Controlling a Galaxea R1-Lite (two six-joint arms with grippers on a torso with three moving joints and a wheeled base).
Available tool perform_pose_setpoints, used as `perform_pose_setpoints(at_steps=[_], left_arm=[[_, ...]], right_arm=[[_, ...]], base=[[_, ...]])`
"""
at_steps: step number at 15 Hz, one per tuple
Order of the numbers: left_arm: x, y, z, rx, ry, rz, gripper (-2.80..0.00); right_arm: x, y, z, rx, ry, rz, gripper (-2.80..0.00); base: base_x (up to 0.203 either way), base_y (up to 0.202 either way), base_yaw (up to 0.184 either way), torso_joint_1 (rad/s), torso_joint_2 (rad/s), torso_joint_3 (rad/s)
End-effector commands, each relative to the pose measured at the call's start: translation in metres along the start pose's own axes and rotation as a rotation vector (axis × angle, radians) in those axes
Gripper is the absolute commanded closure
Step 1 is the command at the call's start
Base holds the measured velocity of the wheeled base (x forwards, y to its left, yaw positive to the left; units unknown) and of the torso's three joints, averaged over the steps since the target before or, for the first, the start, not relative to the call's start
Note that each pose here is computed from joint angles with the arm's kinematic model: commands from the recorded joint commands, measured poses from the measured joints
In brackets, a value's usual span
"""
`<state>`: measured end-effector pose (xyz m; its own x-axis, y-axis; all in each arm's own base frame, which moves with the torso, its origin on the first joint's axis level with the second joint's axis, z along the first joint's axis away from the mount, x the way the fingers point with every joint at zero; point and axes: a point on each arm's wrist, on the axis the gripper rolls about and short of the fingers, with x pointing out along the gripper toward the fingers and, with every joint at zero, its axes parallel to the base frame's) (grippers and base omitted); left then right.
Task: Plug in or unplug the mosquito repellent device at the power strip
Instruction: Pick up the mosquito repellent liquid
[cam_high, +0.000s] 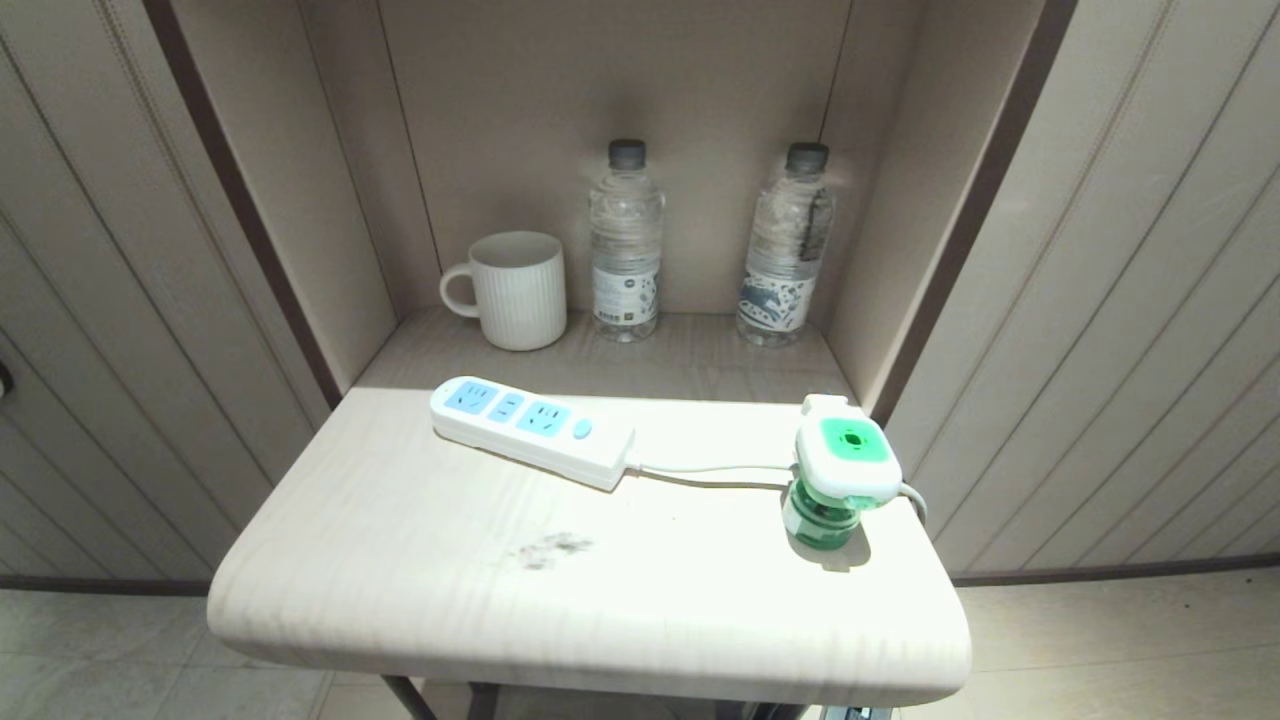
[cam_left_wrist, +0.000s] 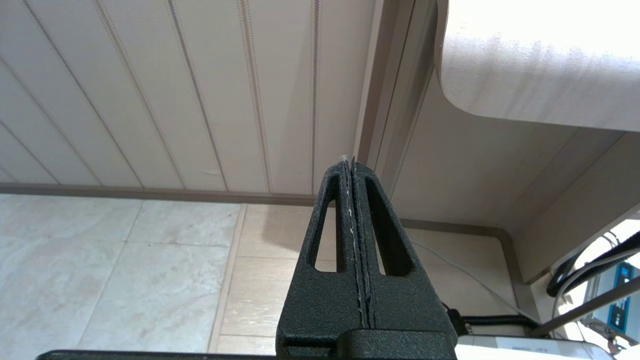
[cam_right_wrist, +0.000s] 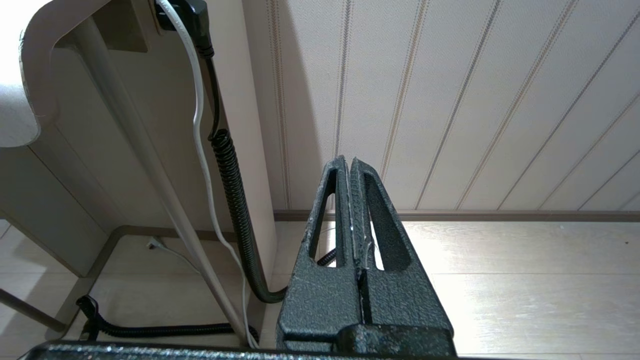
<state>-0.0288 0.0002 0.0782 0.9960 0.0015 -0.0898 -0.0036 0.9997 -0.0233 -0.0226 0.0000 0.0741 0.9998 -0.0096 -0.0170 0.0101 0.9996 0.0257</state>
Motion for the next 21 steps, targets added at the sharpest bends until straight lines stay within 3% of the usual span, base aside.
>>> perform_pose_setpoints(at_steps=[1, 8, 10, 14, 21], left_arm=[[0.0, 0.0, 0.0, -0.001, 0.002, -0.001, 0.0], [0.0, 0.0, 0.0, 0.001, 0.002, 0.0, 0.0], [0.0, 0.0, 0.0, -0.001, 0.002, 0.001, 0.0], [0.0, 0.0, 0.0, -0.001, 0.002, 0.0, 0.0], [0.0, 0.0, 0.0, -0.001, 0.002, 0.002, 0.0]], right_arm=[[0.0, 0.0, 0.0, -0.001, 0.0, 0.0, 0.0], [-0.003, 0.001, 0.008, -0.061, -0.028, 0.017, 0.0], [-0.011, 0.002, 0.036, -0.064, -0.082, 0.054, 0.0], [0.0, 0.004, 0.088, -0.061, -0.015, 0.098, 0.0], [0.074, 0.009, 0.173, -0.05, 0.02, 0.172, 0.0]], base=[[0.0, 0.0, 0.0, 0.0, 0.0, 0.0], [0.0, 0.0, 0.0, 0.0, 0.0, 0.0], [0.0, 0.0, 0.0, 0.0, 0.0, 0.0], [0.0, 0.0, 0.0, 0.0, 0.0, 0.0], [0.0, 0.0, 0.0, 0.0, 0.0, 0.0]])
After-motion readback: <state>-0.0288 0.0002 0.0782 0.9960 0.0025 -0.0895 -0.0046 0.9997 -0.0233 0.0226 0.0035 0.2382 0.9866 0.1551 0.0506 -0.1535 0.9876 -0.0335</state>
